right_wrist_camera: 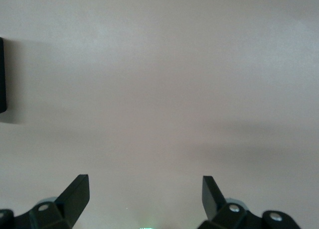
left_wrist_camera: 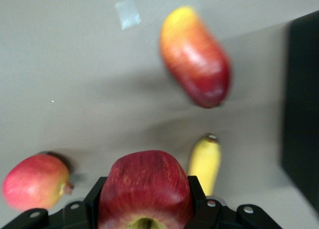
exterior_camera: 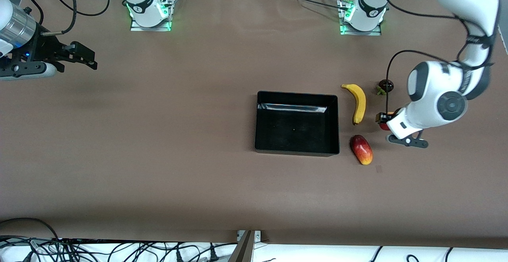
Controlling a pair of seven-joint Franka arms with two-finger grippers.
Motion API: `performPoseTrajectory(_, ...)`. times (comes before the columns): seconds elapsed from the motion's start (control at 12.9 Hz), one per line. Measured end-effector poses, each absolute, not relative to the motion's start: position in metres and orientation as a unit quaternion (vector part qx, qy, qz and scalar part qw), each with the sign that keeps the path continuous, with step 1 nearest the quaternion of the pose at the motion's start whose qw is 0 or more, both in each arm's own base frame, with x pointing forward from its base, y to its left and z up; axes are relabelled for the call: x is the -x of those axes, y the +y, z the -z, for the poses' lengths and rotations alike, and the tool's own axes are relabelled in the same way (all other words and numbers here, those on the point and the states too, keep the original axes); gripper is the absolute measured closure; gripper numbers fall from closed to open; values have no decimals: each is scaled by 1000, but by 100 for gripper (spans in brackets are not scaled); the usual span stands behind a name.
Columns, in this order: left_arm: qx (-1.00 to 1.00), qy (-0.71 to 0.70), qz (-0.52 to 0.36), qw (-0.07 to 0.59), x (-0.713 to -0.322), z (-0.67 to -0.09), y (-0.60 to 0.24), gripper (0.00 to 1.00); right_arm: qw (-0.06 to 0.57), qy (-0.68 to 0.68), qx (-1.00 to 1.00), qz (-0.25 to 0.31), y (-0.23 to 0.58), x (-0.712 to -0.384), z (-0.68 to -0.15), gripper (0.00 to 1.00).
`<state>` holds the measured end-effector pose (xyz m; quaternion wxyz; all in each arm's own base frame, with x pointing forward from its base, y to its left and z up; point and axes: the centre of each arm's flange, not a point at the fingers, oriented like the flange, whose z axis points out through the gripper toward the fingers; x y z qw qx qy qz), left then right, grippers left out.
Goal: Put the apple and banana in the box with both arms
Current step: 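Grasp the small red apple with the left gripper and lift, then lower the apple into the black box and open the left gripper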
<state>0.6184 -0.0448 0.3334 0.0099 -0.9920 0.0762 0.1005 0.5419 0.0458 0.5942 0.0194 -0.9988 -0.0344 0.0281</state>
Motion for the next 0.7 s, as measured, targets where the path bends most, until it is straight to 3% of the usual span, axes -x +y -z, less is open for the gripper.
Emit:
performPoseTrajectory(0.23,994,1,-112,-14,-614,-364,-136,32,-5,-33,999,-16,38,-544,-603,0)
performPoseTrajectory(0.7,987,-115,-115,-2,-591,-287,-257,32,-31,-34,999,-8,32,-550,-606,0)
